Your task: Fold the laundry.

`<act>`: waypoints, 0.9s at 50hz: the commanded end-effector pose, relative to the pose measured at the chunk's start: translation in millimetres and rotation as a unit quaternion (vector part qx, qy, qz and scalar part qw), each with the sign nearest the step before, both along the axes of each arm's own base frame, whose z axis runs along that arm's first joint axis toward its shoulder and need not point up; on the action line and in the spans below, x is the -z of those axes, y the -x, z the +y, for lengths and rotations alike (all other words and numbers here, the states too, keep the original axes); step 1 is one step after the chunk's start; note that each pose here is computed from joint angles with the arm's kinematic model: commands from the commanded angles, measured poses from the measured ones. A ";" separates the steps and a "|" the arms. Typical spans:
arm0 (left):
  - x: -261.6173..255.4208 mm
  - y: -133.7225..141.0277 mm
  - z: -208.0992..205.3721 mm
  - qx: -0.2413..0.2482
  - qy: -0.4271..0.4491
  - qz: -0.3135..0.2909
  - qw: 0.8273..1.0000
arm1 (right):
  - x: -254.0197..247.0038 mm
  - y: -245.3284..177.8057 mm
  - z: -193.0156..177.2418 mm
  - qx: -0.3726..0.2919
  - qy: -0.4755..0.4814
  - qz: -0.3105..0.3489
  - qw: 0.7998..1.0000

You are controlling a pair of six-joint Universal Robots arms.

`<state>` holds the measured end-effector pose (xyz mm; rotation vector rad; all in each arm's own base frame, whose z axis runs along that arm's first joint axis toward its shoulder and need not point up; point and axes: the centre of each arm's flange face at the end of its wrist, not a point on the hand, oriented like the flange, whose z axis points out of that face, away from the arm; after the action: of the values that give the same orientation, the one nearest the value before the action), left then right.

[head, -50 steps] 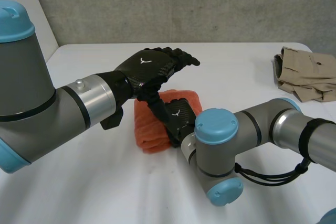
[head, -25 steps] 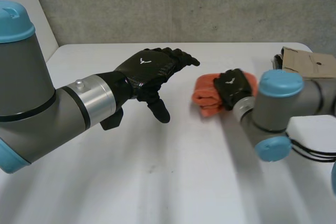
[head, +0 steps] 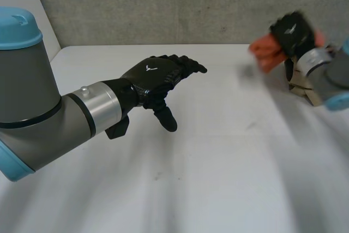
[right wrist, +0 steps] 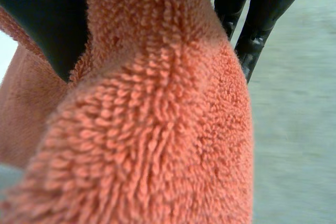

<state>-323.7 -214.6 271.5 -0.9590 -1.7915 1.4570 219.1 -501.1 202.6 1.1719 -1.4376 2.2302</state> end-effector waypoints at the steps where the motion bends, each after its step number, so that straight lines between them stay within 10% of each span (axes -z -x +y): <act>1: -1.3 -0.4 0.7 -0.001 0.002 0.001 1.000 | -63.9 57.8 -48.0 0.029 0.121 -0.069 0.990; 25: 8.3 2.8 1.5 0.004 -0.006 -0.001 1.000 | 85.7 156.2 -54.4 0.095 -0.087 -0.078 0.989; 45: -7.3 -0.2 5.0 0.001 0.012 0.011 1.000 | -41.9 122.4 9.3 0.104 -0.152 -0.050 0.982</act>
<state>-325.7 -211.6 268.2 -0.9602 -1.7834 1.4535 61.6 -527.3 180.8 0.9189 -1.8539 1.9714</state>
